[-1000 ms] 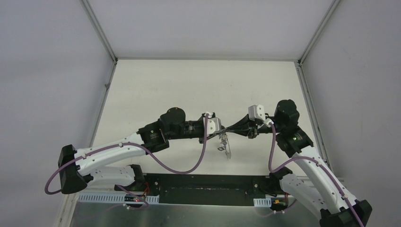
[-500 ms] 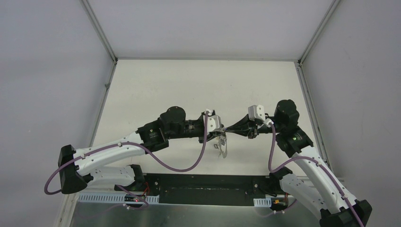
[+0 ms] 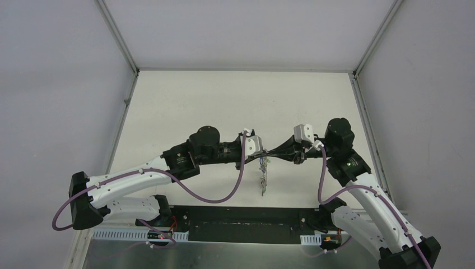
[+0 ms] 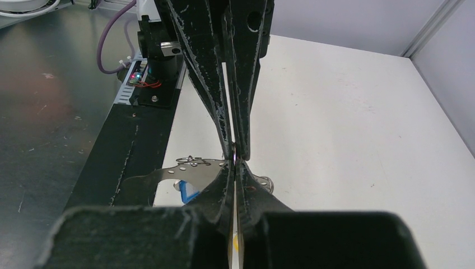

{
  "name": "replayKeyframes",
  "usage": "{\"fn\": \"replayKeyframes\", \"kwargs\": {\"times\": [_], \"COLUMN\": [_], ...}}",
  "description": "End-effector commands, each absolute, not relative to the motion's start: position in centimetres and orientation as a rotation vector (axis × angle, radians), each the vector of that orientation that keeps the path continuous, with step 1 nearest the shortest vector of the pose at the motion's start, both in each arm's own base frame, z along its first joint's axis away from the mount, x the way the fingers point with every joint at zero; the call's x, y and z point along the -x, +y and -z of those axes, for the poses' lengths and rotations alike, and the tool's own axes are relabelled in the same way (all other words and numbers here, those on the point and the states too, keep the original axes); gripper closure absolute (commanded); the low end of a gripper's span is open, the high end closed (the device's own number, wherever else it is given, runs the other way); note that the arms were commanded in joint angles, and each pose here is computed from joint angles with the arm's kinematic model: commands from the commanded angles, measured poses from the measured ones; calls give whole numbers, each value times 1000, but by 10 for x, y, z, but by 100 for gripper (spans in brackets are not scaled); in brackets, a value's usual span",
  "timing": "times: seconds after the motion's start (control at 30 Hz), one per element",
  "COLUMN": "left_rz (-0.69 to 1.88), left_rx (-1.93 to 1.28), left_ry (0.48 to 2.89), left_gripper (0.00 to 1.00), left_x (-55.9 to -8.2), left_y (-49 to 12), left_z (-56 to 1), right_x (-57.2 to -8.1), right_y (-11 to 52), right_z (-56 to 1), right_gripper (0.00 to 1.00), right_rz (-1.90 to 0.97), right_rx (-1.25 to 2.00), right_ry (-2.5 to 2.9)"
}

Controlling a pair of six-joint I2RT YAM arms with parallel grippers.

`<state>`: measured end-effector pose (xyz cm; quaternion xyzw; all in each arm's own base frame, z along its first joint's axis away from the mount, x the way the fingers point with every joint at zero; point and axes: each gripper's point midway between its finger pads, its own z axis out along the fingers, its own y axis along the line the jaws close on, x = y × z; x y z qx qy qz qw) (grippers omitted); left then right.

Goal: Put the keys on the keyring

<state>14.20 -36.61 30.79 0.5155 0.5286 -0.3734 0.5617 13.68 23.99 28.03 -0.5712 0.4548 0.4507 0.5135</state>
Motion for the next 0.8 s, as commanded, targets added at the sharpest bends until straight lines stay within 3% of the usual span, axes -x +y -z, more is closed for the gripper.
{"fn": "replayKeyframes", "kwargs": {"times": [0.0, 0.07, 0.2, 0.4, 0.77], "left_rz": [850, 831, 795, 718, 629], "left_rx": [-1161, -1157, -1192, -1267, -1482], "left_ry": [1208, 1235, 1294, 1391, 1613], "left_gripper": [100, 100, 100, 100, 100], "left_x": [-145, -147, -147, -148, -139], "left_y": [-360, -356, -349, -334, -317], "left_z": [-333, -333, -331, -329, -317], "right_x": [-133, -133, -130, -131, -143], "right_y": [241, 241, 242, 248, 288], "right_z": [-295, -296, -299, -316, -314], "right_gripper": [100, 96, 67, 47, 46], "right_rz": [-1072, -1071, -1095, -1103, -1140], "right_rx": [1386, 1386, 1394, 1371, 1238], "right_ry": [1017, 1016, 1002, 962, 1048]}}
